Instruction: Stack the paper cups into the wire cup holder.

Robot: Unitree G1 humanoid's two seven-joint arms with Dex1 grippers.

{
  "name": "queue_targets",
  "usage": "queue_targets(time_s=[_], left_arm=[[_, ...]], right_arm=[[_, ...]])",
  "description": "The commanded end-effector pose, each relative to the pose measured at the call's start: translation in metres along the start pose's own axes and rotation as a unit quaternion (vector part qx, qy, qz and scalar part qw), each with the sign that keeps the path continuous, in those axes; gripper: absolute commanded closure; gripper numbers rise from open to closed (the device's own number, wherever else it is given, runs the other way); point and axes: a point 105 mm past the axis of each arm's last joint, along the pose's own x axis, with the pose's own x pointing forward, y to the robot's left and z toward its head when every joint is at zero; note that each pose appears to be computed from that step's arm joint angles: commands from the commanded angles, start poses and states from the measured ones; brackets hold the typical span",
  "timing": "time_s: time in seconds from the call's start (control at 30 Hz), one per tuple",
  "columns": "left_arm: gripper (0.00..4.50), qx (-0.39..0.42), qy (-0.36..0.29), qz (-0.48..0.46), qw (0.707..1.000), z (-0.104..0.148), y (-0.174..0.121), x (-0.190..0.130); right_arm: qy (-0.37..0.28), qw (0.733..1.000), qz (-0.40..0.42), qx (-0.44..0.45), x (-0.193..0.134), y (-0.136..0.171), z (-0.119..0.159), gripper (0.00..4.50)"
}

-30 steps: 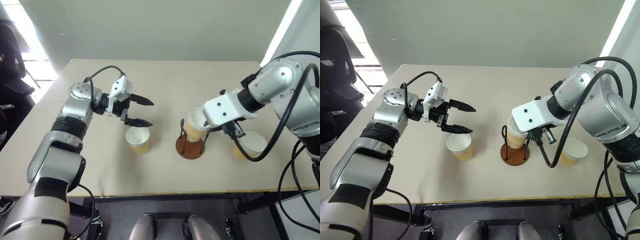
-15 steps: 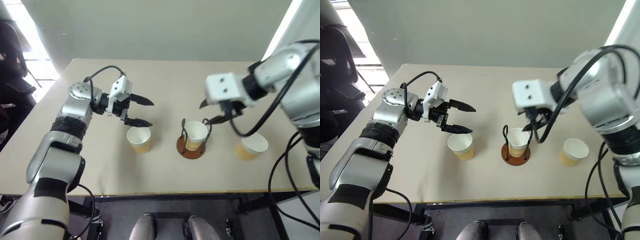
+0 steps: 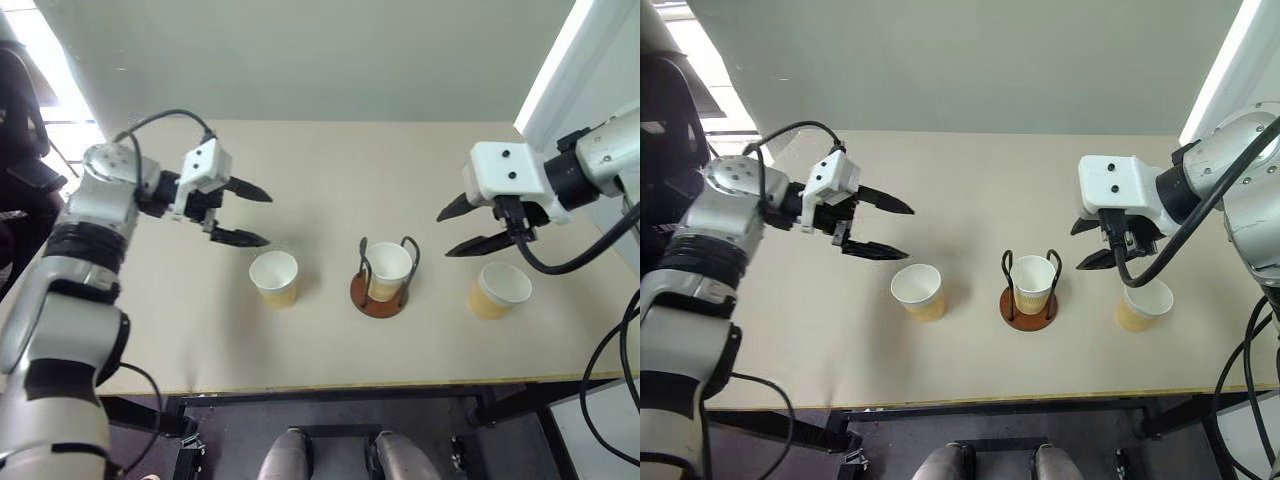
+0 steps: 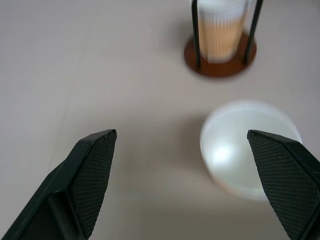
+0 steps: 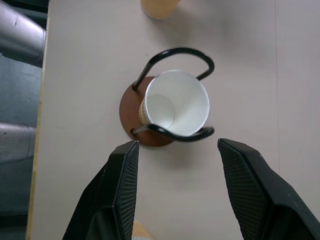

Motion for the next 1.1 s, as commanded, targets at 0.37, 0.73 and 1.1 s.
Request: queue_targets(time_s=[0.37, 0.73, 1.1], left_arm=[[0.00, 0.057, 0.050, -0.044, 0.996, 0.015, -0.027, -0.033], [0.00, 0.076, 0.102, -0.090, 0.988, 0.009, -0.042, -0.027], [0.00, 0.155, 0.169, -0.118, 0.966, 0.015, -0.034, -0.018]], right_arm=[[-0.107, 0.993, 0.012, -0.045, 0.008, -0.005, 0.023, 1.97], [-0.106, 0.994, 0.003, -0.023, 0.010, -0.009, 0.008, 1.97], [-0.090, 0.996, 0.018, -0.009, 0.004, -0.004, 0.003, 1.97]])
